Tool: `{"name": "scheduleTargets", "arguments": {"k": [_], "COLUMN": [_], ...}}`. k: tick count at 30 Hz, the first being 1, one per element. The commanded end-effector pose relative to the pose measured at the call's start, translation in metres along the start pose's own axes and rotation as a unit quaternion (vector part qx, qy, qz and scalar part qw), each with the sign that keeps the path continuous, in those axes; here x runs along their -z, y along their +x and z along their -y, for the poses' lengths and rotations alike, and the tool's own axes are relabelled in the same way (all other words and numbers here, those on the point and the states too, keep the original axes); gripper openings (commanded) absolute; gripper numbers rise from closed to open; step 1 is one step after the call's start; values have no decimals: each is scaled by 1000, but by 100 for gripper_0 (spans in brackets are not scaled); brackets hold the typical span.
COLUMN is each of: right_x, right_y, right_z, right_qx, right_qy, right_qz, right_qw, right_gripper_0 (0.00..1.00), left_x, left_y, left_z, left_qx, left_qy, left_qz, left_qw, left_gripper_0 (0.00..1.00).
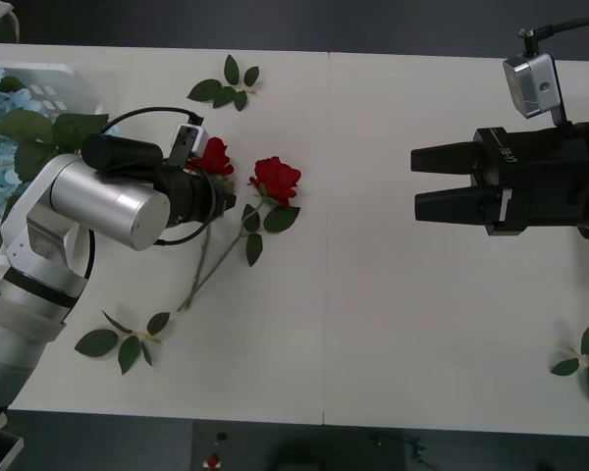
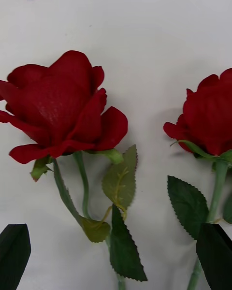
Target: Put the red flowers into the right box and the blue flowers into the left box
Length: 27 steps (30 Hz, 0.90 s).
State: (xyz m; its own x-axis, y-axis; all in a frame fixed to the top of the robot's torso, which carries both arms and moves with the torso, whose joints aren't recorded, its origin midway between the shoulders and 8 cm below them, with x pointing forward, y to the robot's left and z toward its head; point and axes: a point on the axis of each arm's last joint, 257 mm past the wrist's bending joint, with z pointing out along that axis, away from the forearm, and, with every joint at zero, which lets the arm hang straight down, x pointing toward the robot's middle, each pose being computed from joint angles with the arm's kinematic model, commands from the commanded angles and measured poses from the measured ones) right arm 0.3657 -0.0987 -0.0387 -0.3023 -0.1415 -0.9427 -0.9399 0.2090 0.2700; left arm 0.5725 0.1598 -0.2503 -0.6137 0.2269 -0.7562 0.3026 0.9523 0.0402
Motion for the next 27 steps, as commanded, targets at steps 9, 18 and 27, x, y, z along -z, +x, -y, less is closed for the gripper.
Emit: {"name": "scheduleTargets", "arguments": {"k": [9,18,27], "right_x": [-1,-1,-2], "right_y": [-18,-19,-19], "right_z": [-4,-4,-4], "right_qx": [14,14,14], "right_qy": [-4,-4,-4], "right_qz": [10,11,12], "right_qw": [1000,1000,1000], "right_gripper_0": [100,100,100], "left_x": [-15,-40,-48], "left_y": [-2,27,35], "left_z": [-48,-42,-33], "left_qx": [5,-4,-2], "left_qy": [-55,-49,-43], "left_qz": [21,14,10], "left_qw": [998,999,999], "left_gripper_0": [97,84,1]}}
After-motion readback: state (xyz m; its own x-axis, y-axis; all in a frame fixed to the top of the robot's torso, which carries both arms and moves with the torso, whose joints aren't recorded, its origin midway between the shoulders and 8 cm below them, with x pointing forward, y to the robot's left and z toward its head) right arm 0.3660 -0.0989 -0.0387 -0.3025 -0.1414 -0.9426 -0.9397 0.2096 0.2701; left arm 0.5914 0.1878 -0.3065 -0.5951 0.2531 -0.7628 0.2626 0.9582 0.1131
